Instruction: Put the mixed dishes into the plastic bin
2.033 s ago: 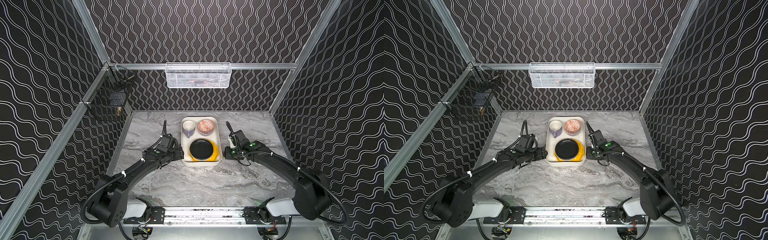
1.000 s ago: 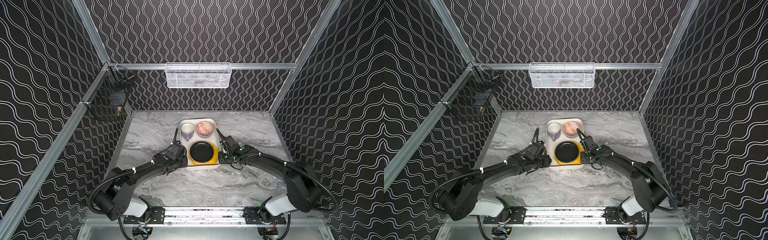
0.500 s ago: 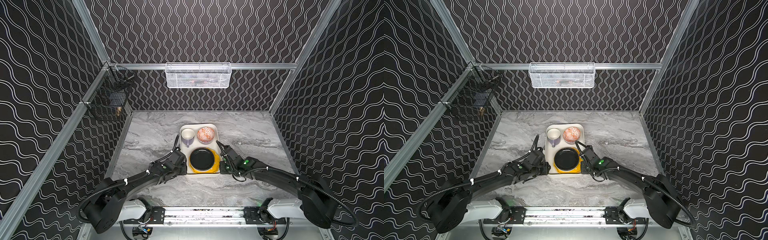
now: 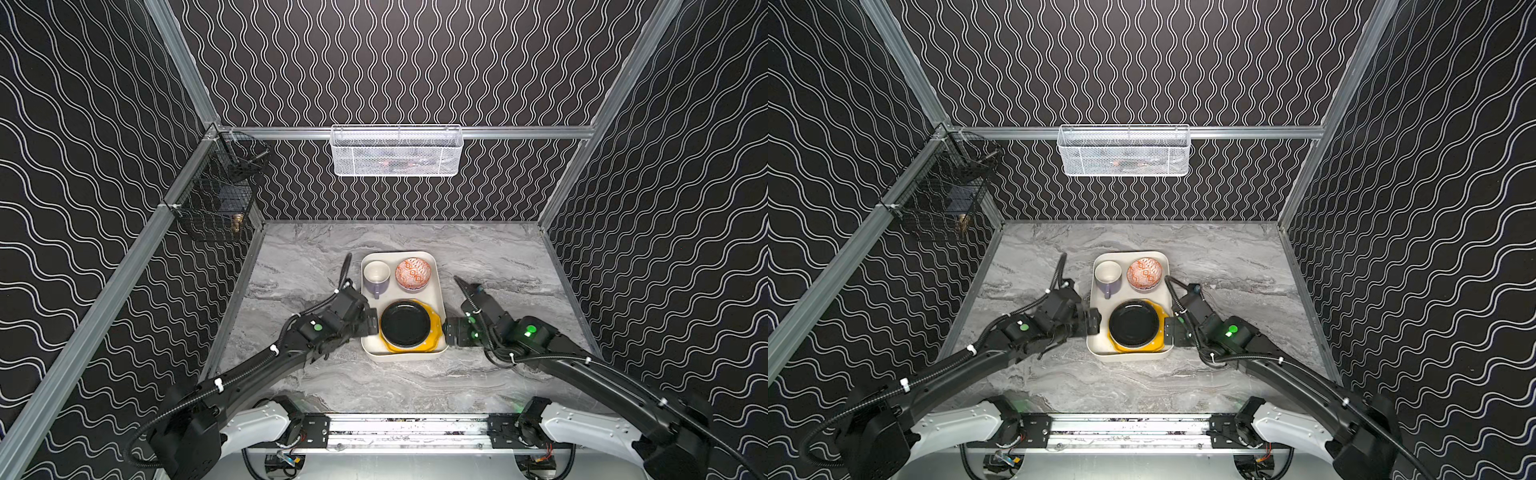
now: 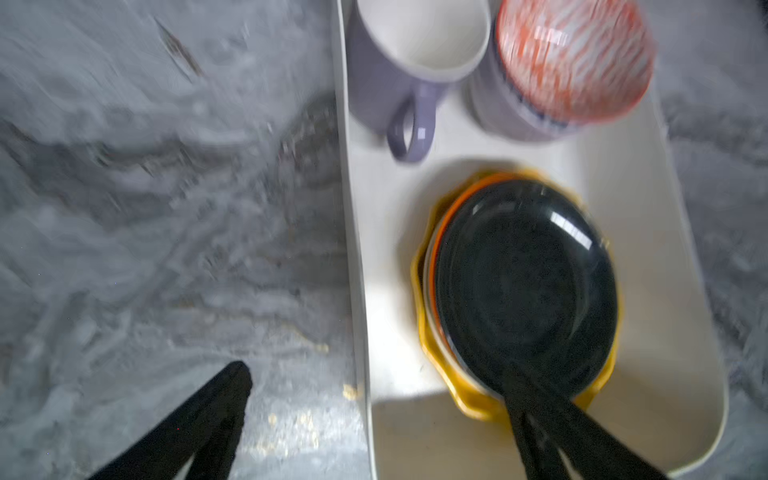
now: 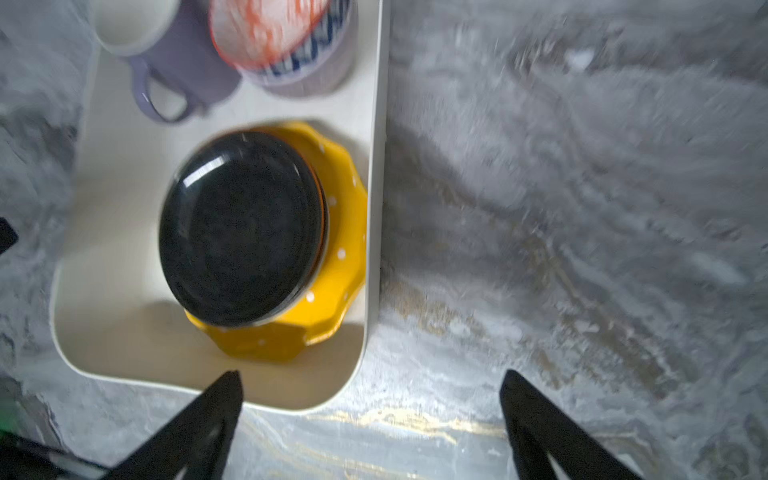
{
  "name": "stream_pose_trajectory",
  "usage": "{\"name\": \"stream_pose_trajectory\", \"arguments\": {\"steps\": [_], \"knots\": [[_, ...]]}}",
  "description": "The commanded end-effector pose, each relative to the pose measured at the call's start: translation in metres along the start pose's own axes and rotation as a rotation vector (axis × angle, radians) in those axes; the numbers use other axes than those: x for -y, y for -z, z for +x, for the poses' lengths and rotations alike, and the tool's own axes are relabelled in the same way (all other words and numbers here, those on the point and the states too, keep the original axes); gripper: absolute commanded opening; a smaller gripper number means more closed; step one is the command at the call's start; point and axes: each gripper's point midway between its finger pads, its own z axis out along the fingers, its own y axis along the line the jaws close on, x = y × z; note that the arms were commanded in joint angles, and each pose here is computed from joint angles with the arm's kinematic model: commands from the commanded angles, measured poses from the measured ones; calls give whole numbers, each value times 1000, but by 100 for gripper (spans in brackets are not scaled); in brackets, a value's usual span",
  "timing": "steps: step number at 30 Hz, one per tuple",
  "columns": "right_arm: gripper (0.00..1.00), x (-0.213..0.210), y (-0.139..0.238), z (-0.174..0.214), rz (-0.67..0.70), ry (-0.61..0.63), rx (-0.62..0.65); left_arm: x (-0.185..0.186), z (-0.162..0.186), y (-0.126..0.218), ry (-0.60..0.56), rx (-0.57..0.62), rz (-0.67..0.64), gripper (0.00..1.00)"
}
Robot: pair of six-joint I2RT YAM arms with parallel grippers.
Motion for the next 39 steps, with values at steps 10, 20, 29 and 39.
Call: {"name": "stream_pose_trajectory", "arguments": {"steps": [10, 20, 29, 39], "knots": [[100, 72, 4, -119, 185, 70, 377, -54, -118, 7, -219, 429, -256, 99], [100, 141, -22, -166, 208, -45, 576, -84, -115, -22, -275, 563, -306, 99], [100, 198, -75, -159, 188, -151, 456, -108, -85, -35, -297, 646, -368, 99], [100, 221, -68, -142, 235, -172, 606, -125, -65, -50, -313, 661, -351, 99]]}}
